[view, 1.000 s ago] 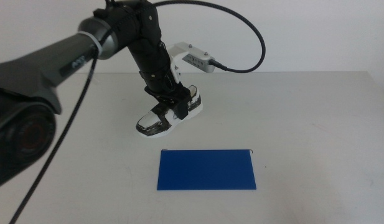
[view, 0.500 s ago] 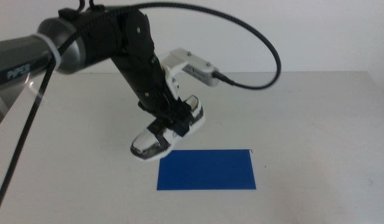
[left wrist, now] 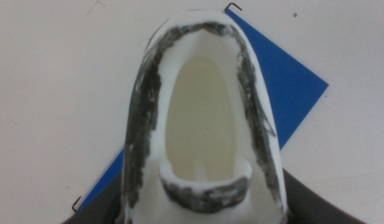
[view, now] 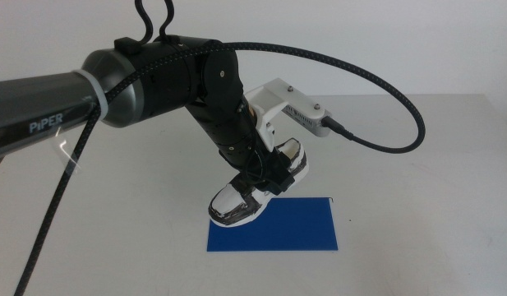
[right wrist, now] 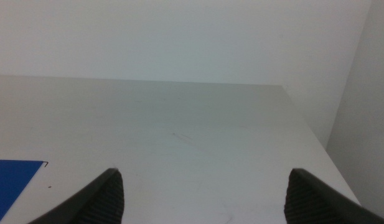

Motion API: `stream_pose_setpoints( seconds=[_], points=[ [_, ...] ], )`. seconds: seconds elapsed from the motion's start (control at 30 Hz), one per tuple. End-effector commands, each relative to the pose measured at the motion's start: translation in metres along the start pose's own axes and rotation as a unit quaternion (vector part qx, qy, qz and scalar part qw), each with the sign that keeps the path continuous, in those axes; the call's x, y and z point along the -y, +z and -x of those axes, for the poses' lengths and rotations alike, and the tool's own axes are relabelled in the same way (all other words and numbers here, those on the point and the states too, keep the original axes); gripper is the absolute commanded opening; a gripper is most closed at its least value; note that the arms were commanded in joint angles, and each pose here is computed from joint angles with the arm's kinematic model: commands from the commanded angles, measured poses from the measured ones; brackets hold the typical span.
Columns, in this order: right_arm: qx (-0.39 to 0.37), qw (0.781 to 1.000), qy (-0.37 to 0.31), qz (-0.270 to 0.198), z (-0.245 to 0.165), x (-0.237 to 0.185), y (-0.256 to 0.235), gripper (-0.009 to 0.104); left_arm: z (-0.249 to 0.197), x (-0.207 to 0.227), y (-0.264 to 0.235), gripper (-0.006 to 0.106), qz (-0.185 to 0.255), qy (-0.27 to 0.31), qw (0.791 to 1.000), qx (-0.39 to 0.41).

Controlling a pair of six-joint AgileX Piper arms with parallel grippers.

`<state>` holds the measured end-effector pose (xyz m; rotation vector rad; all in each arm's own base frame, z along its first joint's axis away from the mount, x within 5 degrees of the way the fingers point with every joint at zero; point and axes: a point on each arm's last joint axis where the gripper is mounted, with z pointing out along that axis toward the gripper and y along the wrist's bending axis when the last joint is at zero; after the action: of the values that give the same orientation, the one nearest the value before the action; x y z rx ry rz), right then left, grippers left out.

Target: Use one arm to grab the shoe from the table and place it on the mat.

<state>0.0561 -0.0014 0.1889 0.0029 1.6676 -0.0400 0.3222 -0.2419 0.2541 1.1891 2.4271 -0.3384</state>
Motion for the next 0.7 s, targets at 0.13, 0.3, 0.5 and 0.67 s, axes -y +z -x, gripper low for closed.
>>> stream_pose_setpoints(
  seconds=[0.13,0.3,0.5,0.67],
  points=[
    [0.054,0.998,-0.010,-0.006,0.011,0.001,-0.003,0.066,0.014,0.003,-0.029,0.019,0.019,0.008,0.998,0.060],
    [0.054,0.998,-0.010,-0.006,0.011,0.001,-0.003,0.066,0.012,0.001,-0.019,0.019,0.017,0.011,0.999,0.047],
    [0.054,0.998,-0.010,-0.006,0.011,0.001,-0.003,0.066,0.014,0.001,-0.009,0.019,0.007,0.049,0.998,0.036],
    [0.054,0.998,-0.010,-0.006,0.011,0.001,-0.003,0.066,0.015,0.003,-0.004,0.019,-0.014,0.122,0.992,0.018]
  ],
)
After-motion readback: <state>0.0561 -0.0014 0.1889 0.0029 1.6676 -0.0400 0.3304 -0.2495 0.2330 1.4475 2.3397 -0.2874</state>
